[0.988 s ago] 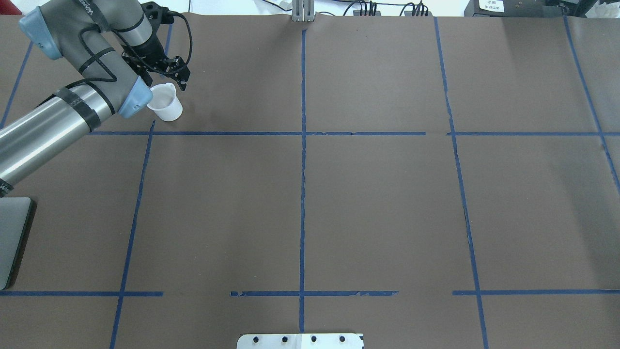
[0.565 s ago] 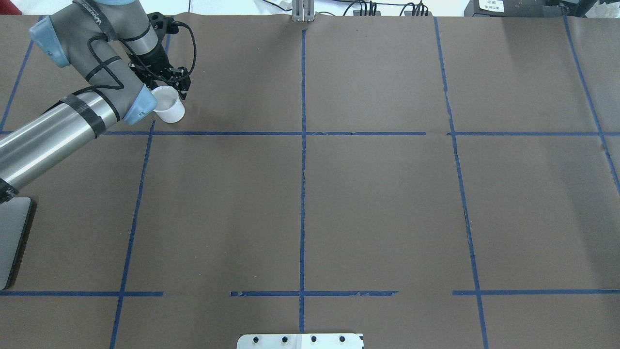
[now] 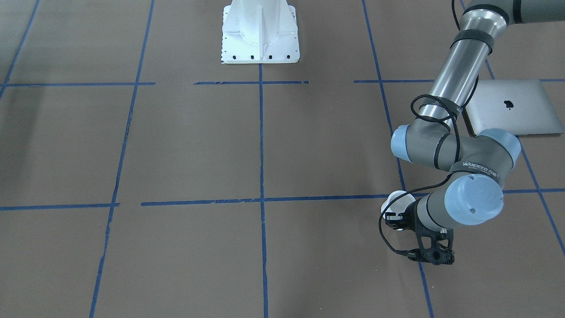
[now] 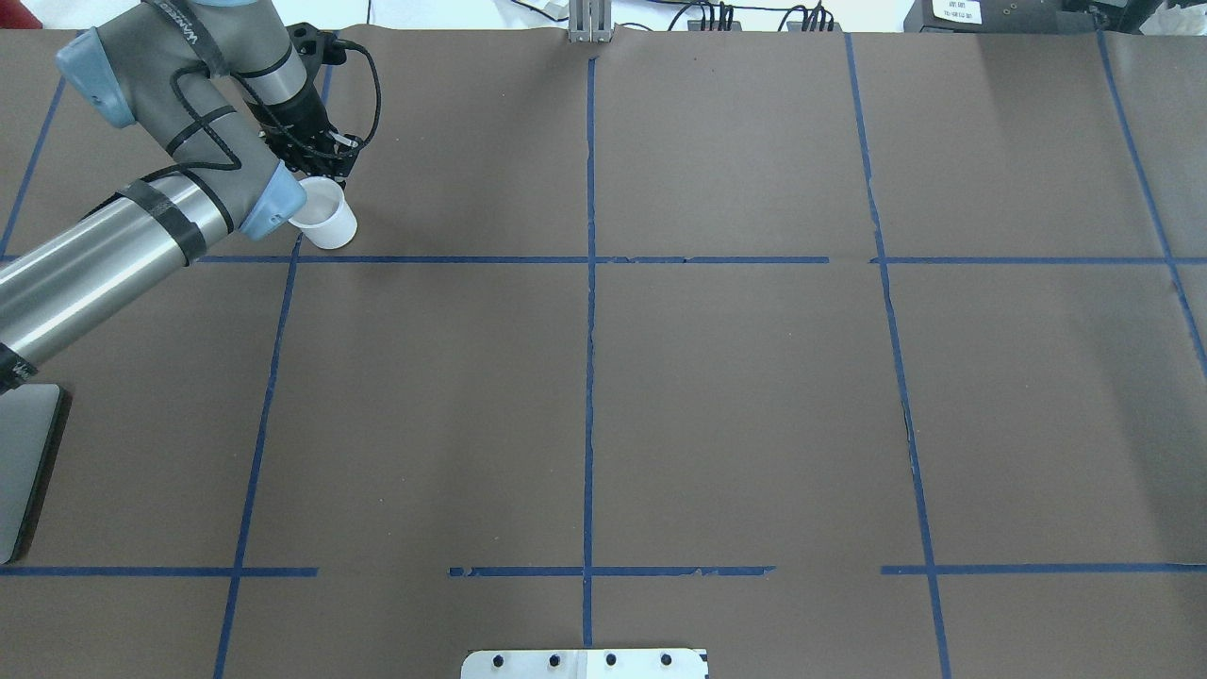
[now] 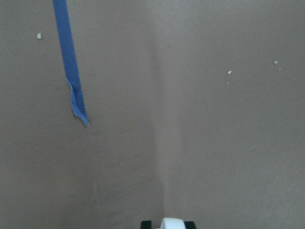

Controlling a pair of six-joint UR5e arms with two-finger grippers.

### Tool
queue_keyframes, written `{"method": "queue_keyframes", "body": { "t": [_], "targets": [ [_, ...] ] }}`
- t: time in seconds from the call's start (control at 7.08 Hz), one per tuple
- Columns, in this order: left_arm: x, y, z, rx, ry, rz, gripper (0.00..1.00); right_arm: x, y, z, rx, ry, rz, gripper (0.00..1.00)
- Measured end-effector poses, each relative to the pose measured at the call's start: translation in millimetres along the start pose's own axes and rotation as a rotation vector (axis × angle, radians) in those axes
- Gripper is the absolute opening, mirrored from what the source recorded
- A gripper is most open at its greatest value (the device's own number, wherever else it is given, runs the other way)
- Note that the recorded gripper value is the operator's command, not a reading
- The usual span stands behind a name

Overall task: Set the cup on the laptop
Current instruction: 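Close the left gripper around the white paper cup, then lift the cup with the left gripper and carry it toward the laptop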

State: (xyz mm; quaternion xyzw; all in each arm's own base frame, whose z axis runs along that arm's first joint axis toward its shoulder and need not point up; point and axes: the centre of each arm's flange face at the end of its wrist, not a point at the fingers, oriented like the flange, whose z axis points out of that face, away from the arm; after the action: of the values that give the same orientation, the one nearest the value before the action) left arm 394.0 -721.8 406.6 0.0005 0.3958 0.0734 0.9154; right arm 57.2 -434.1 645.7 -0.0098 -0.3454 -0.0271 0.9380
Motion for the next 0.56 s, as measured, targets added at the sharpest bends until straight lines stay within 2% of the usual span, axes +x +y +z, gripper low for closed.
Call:
{"method": "queue_keyframes", "body": {
  "t": [0.28,0.56],
  "targets": [
    [-12.5,-11.6,-33.0,0.009,0.024,-0.036,0.0,0.0,0.0,0.0,0.0,0.0,0.001,1.0],
    [-41.3,-6.1,-75.9,-0.002,0.013,-0.074,0.0,0.0,0.0,0.1,0.0,0.0,0.001,1.0]
  ]
}}
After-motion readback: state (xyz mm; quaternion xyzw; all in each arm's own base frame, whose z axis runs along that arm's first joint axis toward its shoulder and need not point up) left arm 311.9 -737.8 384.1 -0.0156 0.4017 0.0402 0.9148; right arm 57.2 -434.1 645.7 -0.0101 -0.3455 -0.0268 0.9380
